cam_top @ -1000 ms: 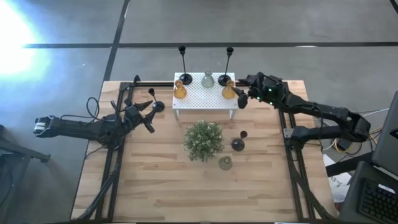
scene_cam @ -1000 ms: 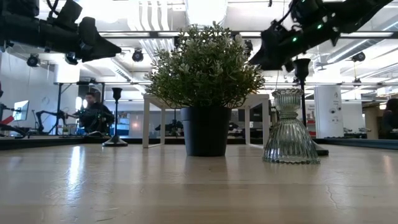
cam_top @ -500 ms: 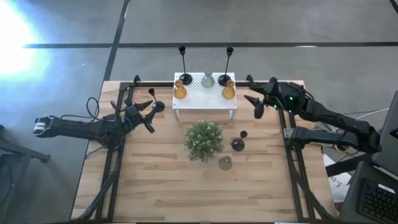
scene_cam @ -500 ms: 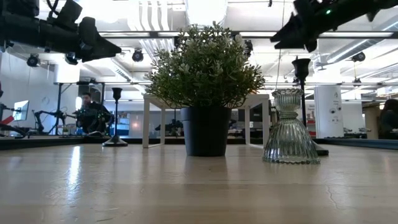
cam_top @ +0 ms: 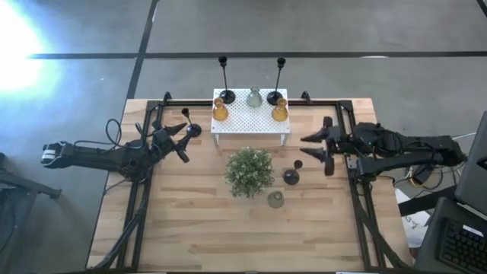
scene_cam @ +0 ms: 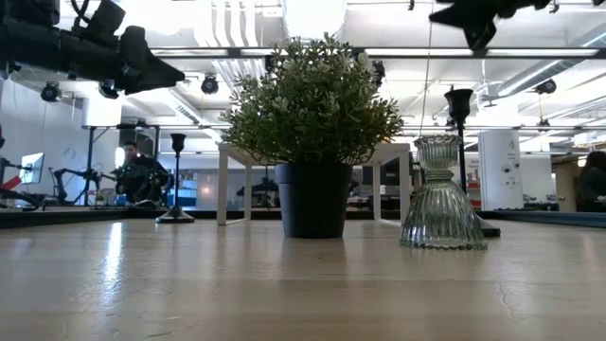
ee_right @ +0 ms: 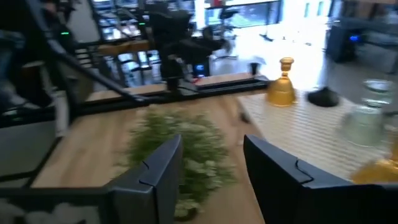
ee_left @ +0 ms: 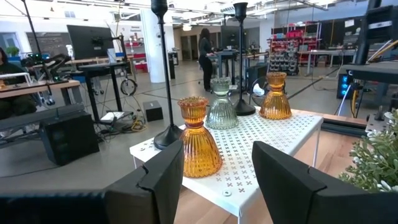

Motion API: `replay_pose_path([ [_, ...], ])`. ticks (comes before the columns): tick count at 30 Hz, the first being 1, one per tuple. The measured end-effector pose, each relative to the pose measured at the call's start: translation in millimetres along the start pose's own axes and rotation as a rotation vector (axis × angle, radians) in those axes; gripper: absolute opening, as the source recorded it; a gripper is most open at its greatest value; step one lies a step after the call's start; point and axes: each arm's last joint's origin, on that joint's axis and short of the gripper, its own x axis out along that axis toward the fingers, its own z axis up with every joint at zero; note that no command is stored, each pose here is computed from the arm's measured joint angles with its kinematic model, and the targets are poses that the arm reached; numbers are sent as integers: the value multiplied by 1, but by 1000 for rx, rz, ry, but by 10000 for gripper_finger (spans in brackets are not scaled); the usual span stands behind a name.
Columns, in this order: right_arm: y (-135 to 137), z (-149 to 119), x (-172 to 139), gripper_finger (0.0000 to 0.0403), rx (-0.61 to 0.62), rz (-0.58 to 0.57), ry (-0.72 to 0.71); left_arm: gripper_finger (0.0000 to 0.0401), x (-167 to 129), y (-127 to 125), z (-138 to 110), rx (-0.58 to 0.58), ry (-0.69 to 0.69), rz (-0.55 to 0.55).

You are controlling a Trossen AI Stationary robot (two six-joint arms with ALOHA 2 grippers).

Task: Pick & Place candle stick holders
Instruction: Put the green glass candle holder on the shelf

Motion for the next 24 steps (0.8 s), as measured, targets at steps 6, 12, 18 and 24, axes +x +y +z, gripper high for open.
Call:
replay_pose_path([
  [6,34,10,-1,131,-48,93,5,195,0,0,0,-1,0,0],
  [12,67,3,-4,98,-78,-27,193,195,0,0,0,-3,0,0],
  [18,98,-23,-1,79,-23,-87,318,195,0,0,0,-4,0,0],
  [24,121,-44,4,81,111,-91,382,195,0,0,0,-5,-1,0],
])
